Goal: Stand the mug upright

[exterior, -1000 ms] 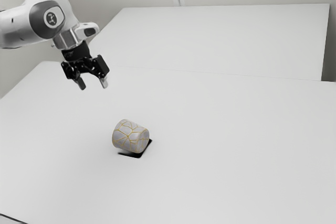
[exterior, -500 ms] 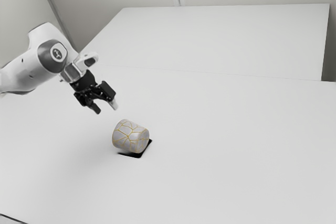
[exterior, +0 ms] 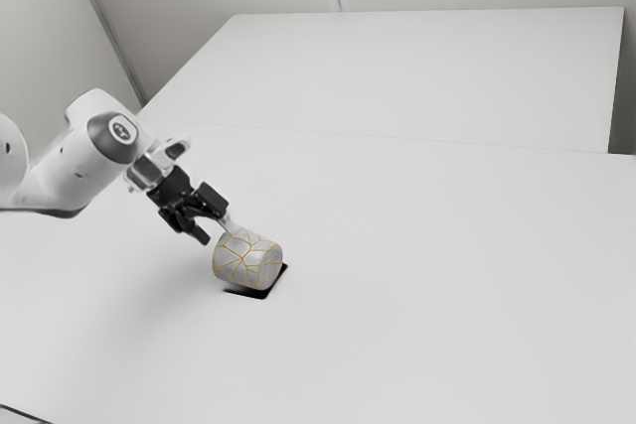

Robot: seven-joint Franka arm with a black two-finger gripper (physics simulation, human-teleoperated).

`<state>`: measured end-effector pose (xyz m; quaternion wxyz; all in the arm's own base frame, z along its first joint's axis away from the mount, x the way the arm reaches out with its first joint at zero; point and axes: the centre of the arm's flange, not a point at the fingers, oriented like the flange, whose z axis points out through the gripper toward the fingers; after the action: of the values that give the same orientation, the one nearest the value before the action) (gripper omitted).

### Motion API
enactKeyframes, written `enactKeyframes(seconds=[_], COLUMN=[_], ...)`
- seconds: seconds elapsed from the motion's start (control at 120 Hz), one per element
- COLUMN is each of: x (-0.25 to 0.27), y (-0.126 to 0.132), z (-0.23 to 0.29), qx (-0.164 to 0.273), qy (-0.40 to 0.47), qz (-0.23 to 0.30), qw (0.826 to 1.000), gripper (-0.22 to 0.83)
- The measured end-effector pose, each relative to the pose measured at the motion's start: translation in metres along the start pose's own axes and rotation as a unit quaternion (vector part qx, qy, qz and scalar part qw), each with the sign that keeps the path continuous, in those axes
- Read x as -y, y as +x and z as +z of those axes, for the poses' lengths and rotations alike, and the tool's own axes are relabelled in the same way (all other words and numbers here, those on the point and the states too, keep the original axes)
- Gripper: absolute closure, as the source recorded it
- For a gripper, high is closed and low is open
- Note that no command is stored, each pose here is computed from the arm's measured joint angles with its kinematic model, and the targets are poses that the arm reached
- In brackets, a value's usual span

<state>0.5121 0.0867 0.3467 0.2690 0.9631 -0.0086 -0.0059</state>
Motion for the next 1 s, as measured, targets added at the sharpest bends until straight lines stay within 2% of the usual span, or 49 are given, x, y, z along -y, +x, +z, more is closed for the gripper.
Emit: enactKeyframes(seconds=[0.367, 0.725, 0.8, 0.933, 1.0], x=[0.003, 0.008, 0.005, 0.001, -0.001], y=[-0.006, -0.015, -0.015, -0.015, -0.014], z=[0.021, 0.052, 0.052, 0.053, 0.052], qx=[-0.014, -0.027, -0.032, -0.038, -0.041], qy=[-0.087, -0.193, -0.209, -0.228, -0.231], qz=[0.007, -0.004, 0.002, 0.014, 0.021], qw=[0.996, 0.981, 0.977, 0.973, 0.972], gripper=[0.0, 0.02, 0.12, 0.42, 0.54])
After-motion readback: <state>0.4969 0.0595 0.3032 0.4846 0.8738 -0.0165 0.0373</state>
